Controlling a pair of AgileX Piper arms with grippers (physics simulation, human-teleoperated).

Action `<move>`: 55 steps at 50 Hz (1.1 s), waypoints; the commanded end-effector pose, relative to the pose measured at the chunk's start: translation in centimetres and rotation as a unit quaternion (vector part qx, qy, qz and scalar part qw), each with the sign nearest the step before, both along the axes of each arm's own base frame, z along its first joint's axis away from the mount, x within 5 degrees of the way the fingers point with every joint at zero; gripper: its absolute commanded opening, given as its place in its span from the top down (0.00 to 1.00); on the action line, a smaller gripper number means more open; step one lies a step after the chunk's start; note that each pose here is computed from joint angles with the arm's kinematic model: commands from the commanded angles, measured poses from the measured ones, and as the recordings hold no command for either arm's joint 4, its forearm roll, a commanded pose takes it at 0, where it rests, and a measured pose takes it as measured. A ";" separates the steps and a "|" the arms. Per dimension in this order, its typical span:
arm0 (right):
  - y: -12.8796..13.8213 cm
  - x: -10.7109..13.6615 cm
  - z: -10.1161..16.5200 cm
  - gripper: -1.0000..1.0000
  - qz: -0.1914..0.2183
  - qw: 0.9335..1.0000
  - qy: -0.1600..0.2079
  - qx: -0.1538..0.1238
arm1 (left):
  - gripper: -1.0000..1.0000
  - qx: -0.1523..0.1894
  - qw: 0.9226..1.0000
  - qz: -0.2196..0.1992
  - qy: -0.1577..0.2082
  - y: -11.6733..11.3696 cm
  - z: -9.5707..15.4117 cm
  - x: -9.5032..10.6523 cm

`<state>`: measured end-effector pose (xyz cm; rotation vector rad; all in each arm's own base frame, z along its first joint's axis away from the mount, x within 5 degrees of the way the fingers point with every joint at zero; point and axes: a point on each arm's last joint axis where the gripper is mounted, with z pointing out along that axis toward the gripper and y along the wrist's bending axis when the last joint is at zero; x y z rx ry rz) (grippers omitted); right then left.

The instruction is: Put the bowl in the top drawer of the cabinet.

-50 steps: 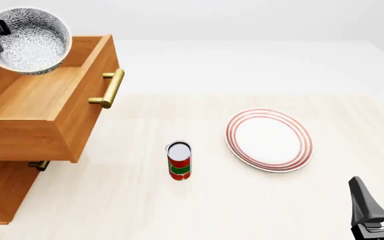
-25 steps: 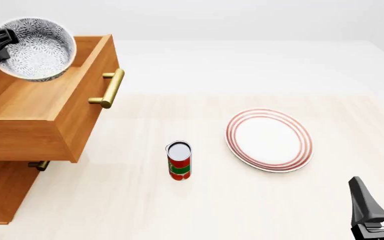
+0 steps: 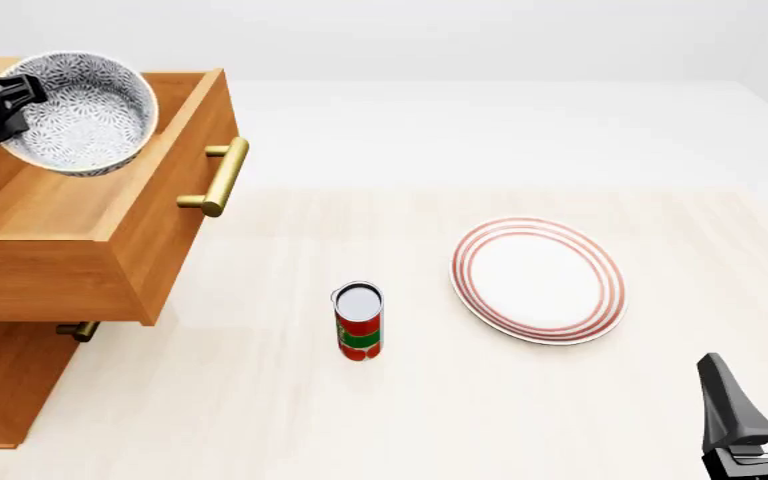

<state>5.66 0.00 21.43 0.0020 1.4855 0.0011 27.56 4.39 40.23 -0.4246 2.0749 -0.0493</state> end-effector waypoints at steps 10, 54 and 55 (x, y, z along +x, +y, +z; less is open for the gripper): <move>0.0 0.0 0.0 0.00 0.000 1.000 0.000 0.000 | 1.00 0.003 1.000 0.002 0.003 0.4 -0.5 0.4; 0.0 0.0 0.0 0.00 0.000 1.000 0.000 0.000 | 1.00 0.001 1.000 0.004 0.022 0.8 -2.9 2.1; 0.0 0.0 0.0 0.00 0.000 1.000 0.000 0.000 | 1.00 0.001 1.000 0.004 0.023 0.8 -3.0 2.1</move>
